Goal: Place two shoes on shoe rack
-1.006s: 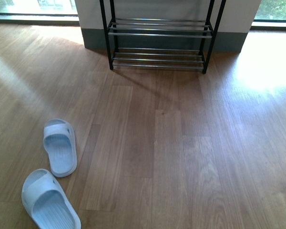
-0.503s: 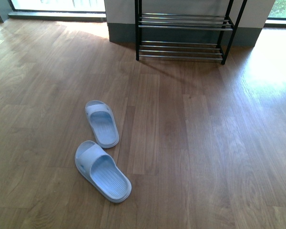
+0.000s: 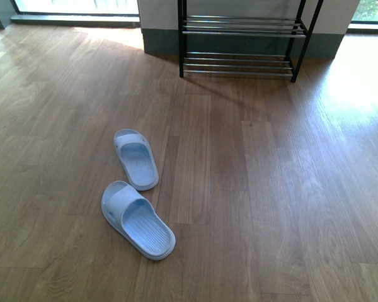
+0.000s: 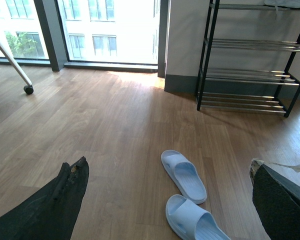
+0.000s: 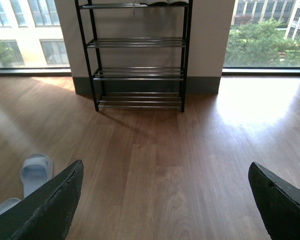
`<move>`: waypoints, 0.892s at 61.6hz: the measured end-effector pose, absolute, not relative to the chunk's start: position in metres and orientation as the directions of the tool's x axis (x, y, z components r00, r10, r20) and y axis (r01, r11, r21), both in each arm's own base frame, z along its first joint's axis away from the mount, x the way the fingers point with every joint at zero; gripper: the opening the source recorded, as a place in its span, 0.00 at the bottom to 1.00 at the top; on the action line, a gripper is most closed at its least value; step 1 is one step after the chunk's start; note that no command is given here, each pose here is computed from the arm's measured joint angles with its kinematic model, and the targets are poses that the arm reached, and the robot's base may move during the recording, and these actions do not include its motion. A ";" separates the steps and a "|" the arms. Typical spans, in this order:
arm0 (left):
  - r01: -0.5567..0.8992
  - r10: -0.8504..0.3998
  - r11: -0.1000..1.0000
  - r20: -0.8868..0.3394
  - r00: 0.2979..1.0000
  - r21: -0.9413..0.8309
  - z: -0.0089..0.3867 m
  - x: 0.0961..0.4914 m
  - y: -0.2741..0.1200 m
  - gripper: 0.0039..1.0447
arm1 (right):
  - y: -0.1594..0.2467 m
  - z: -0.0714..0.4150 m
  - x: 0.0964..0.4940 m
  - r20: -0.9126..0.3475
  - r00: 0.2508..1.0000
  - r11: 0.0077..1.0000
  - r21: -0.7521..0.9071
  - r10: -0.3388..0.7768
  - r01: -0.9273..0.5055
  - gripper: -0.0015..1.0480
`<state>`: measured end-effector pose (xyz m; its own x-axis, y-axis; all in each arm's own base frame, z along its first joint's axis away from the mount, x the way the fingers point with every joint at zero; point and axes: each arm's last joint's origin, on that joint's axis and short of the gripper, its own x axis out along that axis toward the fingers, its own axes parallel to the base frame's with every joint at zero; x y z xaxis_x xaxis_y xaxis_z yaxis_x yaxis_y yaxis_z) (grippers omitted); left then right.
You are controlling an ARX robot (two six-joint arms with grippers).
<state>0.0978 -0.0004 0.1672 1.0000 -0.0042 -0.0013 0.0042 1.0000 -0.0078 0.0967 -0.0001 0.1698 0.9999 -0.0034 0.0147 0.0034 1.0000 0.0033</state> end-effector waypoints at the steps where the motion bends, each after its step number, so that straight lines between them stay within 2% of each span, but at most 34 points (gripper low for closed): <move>1: 0.004 -0.004 1.000 -0.002 1.000 -0.008 0.167 0.098 0.000 0.91 | 0.000 0.170 0.097 0.015 1.000 1.000 0.003 -0.003 0.003 0.91; 55: 0.003 -0.003 1.000 -0.001 1.000 -0.008 0.167 0.098 0.000 0.91 | 0.000 0.170 0.097 0.015 1.000 1.000 0.003 0.000 0.000 0.91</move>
